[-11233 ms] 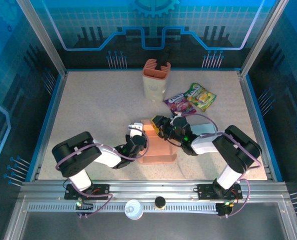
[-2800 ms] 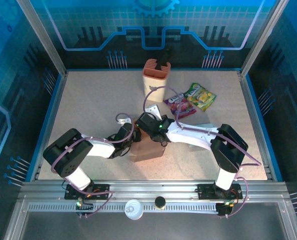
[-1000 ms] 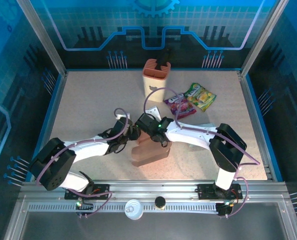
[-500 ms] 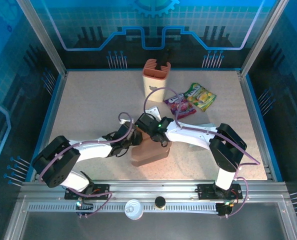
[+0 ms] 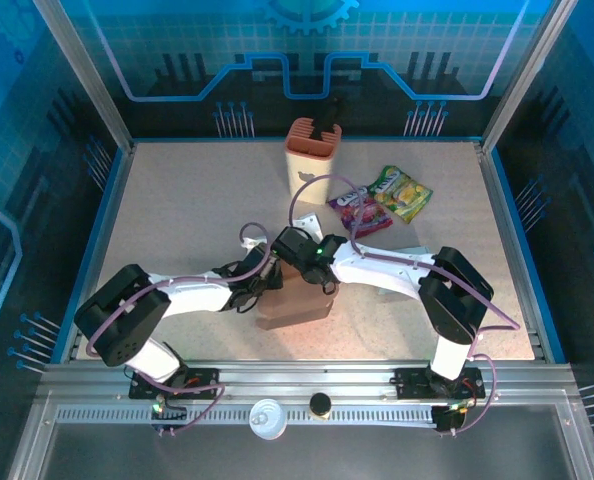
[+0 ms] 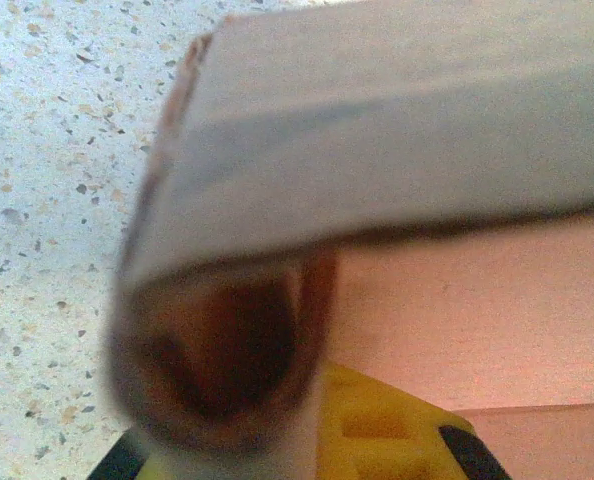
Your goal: Fold the paper box
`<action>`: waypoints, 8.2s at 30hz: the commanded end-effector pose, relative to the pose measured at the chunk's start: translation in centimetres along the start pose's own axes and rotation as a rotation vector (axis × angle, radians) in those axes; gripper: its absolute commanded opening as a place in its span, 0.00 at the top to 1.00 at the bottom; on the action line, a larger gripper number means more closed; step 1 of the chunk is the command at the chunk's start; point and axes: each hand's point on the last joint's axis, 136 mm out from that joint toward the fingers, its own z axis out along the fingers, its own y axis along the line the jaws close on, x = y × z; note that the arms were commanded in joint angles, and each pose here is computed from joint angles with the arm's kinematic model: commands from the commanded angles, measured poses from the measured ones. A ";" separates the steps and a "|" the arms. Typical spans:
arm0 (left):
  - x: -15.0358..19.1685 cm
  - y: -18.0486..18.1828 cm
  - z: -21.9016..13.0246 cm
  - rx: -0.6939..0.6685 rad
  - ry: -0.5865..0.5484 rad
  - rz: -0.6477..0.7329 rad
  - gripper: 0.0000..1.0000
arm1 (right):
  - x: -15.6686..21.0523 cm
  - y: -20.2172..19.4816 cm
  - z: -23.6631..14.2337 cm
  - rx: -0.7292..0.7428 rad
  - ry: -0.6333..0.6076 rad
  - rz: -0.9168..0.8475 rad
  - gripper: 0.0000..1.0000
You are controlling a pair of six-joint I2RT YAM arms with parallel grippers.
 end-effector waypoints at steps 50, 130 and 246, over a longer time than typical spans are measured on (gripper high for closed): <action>2.6 -2.6 -10.5 0.336 0.071 -0.069 0.62 | 12.7 0.8 1.8 0.090 0.981 1.396 1.00; -0.7 -3.3 -14.3 0.328 -0.058 0.052 0.53 | -4.0 -4.7 -6.0 -0.056 0.200 1.387 1.00; -7.0 -5.2 -6.8 0.227 0.000 0.086 0.72 | 5.0 -1.4 7.6 -0.264 0.191 0.139 1.00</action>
